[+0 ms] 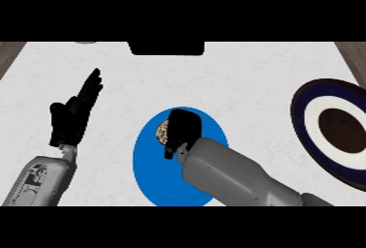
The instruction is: Pick the cupcake from the plate and place it in the plate
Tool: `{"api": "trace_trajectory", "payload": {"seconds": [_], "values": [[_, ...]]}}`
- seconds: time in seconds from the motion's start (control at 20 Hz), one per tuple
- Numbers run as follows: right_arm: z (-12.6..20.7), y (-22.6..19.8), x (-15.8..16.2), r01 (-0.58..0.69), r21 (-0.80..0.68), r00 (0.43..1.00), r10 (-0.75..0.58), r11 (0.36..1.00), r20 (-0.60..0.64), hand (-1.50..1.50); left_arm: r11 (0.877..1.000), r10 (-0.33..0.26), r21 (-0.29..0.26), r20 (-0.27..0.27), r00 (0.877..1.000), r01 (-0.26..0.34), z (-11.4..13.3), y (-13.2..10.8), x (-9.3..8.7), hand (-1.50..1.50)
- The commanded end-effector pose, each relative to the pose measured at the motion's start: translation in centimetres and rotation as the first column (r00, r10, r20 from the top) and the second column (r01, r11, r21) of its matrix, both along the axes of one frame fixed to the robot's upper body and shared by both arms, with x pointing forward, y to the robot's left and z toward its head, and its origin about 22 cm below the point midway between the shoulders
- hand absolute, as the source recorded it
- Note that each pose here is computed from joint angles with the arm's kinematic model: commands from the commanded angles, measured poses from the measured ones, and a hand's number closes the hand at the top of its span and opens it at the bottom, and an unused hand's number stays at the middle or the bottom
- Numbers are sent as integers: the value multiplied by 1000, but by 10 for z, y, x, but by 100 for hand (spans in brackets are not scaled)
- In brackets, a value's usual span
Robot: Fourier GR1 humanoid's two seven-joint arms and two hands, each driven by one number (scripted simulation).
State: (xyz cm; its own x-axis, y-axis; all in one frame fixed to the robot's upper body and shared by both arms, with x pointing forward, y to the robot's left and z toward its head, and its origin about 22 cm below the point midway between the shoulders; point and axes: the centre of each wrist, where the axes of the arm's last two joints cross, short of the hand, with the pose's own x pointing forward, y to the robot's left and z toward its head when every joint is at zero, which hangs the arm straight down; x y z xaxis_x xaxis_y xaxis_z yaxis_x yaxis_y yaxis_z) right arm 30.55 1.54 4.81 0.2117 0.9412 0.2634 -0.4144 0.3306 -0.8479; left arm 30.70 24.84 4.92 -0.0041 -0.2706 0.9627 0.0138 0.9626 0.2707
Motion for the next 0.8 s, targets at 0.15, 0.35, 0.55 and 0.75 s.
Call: {"api": "trace_trajectory", "payload": {"seconds": [0.15,0.35,0.55,0.75], "values": [[-6,-2,5,92,-50,995,-90,995,42,150,1000,4,-4,-2,1000,-4,-6,11,-6,0],[-4,0,-5,89,-23,990,-86,996,109,150,999,26,19,1,1000,-26,-15,1,-5,0],[-19,-128,15,39,-35,982,-31,999,189,150,997,72,-8,-25,997,-72,-15,19,-10,0],[-25,-211,27,65,-92,981,-46,994,188,150,992,124,-8,-15,992,-125,-12,26,-9,0]]}}
